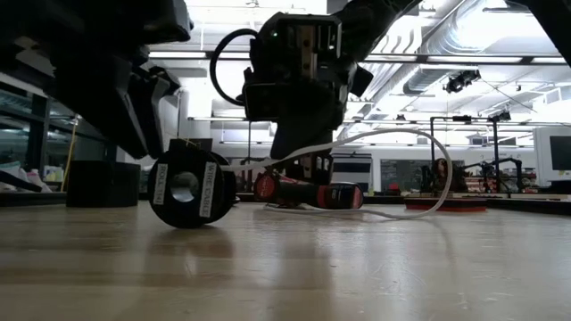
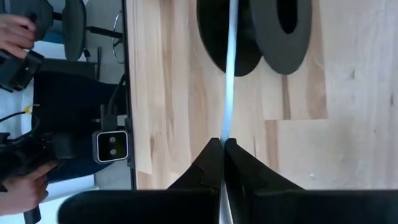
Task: Coil cords
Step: Coil the white cable wire into the black spool
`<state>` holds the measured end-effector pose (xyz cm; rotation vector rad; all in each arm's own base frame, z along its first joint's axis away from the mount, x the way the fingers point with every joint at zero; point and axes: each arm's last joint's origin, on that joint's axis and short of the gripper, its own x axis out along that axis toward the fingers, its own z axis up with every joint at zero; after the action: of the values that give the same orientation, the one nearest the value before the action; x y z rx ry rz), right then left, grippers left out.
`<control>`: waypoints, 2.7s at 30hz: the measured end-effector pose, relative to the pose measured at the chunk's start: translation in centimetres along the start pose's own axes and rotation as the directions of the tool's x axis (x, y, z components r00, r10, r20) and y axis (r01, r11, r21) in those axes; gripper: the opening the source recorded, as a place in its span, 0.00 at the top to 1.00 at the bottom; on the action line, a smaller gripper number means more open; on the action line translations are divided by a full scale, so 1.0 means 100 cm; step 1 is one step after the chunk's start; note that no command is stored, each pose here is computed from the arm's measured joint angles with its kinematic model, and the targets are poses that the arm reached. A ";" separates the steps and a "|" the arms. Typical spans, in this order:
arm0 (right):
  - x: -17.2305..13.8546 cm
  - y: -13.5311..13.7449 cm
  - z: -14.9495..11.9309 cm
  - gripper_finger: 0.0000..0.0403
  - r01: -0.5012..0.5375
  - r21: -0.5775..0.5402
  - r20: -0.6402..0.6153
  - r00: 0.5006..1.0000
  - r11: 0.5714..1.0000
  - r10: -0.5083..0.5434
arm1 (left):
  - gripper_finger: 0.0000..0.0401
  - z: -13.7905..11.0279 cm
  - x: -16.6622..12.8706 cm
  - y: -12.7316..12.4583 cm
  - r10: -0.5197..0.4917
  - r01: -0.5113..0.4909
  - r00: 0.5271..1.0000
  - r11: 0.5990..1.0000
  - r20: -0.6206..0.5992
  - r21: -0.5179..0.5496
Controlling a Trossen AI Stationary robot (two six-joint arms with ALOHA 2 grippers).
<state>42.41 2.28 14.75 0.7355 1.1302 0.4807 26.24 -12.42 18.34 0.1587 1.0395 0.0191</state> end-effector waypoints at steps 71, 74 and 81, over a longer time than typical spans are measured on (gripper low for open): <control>-0.053 0.037 -0.051 1.00 0.364 -0.016 -0.282 0.892 0.931 -0.353 | 0.67 0.036 0.028 0.017 -0.061 0.061 0.965 0.998 0.255 0.009; -0.057 0.040 -0.061 1.00 0.439 -0.032 -0.339 0.840 0.898 -0.423 | 0.67 0.036 0.028 0.019 -0.057 0.054 0.965 0.998 0.255 0.019; -0.064 0.048 -0.066 1.00 0.482 -0.045 -0.348 0.813 0.875 -0.466 | 0.67 0.037 0.030 0.024 -0.045 0.045 0.967 0.999 0.252 0.006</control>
<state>33.99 2.99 20.78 0.3828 1.6107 0.1568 31.07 -10.21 17.99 0.1334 0.7884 -0.0416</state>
